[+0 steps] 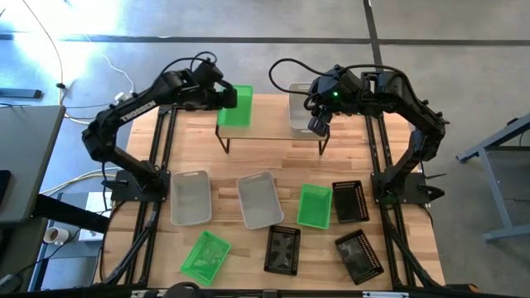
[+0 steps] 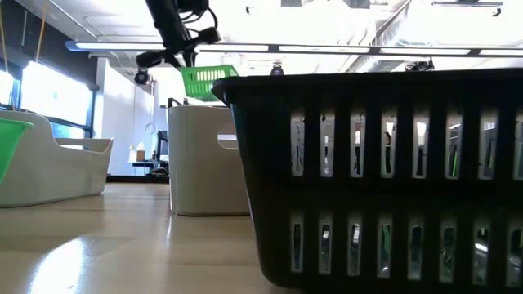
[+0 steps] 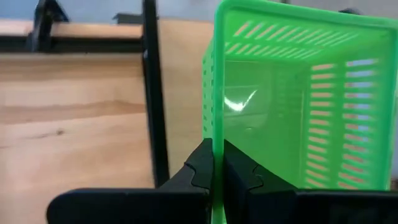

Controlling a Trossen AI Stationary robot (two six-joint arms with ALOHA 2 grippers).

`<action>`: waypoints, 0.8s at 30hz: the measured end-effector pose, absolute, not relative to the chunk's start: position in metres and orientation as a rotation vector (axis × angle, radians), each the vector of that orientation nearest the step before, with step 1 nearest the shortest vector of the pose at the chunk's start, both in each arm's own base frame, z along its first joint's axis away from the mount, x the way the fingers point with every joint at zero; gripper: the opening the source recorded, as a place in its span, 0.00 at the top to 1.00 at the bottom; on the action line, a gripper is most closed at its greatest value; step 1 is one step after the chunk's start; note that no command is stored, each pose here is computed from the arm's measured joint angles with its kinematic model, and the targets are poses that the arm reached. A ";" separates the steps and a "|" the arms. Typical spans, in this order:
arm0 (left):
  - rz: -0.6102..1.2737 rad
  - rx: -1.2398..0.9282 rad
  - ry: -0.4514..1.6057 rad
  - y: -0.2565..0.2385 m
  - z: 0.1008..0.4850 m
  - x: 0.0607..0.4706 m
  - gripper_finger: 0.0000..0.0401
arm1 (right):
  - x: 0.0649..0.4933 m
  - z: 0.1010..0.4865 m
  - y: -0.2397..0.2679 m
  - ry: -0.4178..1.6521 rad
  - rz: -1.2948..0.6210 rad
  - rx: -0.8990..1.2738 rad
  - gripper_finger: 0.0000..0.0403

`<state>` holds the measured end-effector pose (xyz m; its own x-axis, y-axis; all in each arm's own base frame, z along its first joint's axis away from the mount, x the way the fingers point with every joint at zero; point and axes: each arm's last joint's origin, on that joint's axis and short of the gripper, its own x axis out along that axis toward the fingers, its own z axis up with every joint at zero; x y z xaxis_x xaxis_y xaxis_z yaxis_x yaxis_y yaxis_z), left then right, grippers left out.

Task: Stack baskets on shelf by color
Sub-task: Put the top green bin on the shelf

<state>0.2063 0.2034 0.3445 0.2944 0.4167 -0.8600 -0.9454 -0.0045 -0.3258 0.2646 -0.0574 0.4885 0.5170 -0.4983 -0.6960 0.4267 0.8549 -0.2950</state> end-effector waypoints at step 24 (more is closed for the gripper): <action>1.306 -1.055 0.729 0.214 0.316 0.225 0.96 | 0.265 0.488 -0.057 0.865 -0.553 -0.089 0.58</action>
<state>0.2253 0.2143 0.3156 0.1607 0.4008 -0.9020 -0.9782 -0.0575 -0.1998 0.2647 -0.0573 0.4885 0.5184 -0.4950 -0.6973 0.4248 0.8568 -0.2924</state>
